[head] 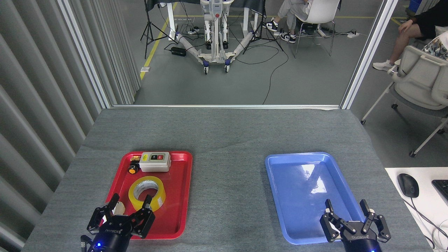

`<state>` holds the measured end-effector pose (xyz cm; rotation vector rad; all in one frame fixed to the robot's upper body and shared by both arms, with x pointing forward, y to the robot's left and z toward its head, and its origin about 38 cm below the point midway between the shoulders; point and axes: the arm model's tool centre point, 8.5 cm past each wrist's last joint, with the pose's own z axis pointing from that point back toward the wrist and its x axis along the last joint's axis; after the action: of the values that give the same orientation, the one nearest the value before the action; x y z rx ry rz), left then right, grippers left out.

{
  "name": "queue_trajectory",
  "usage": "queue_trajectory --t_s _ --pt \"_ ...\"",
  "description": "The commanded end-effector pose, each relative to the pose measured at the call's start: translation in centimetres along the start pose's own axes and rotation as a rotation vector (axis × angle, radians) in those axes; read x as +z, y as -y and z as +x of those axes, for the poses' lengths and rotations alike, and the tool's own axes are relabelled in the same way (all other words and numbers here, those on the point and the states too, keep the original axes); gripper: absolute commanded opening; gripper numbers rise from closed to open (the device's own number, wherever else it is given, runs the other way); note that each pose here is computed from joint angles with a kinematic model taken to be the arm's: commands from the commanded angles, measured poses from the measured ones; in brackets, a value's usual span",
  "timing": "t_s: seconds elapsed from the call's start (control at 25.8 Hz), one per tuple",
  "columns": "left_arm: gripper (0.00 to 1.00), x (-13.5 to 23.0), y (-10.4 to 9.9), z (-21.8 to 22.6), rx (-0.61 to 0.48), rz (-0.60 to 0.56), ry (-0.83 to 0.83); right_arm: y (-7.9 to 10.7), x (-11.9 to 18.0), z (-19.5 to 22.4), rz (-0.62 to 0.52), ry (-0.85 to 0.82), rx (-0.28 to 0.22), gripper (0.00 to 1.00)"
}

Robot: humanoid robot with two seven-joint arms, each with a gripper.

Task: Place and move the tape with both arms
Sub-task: 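Move the left gripper toward the yellow tape roll in the red tray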

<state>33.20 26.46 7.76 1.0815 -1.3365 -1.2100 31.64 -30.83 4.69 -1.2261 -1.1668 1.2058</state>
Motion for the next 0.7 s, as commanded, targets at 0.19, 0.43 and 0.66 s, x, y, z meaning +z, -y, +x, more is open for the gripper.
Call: queue_trajectory --t_s 0.19,0.43,0.66 --pt "0.99 -0.1 0.2 -0.5 0.009 -0.004 -0.041 -0.1 0.0 0.1 0.001 0.001 0.003 1.0" --pt "0.99 -0.7 -0.3 -0.9 0.03 0.006 -0.032 -0.2 0.0 0.2 0.002 -0.002 -0.003 1.0" --pt "0.99 -1.0 -0.5 -0.9 0.204 0.014 -0.028 -0.2 0.0 0.3 0.002 -0.002 -0.004 1.0"
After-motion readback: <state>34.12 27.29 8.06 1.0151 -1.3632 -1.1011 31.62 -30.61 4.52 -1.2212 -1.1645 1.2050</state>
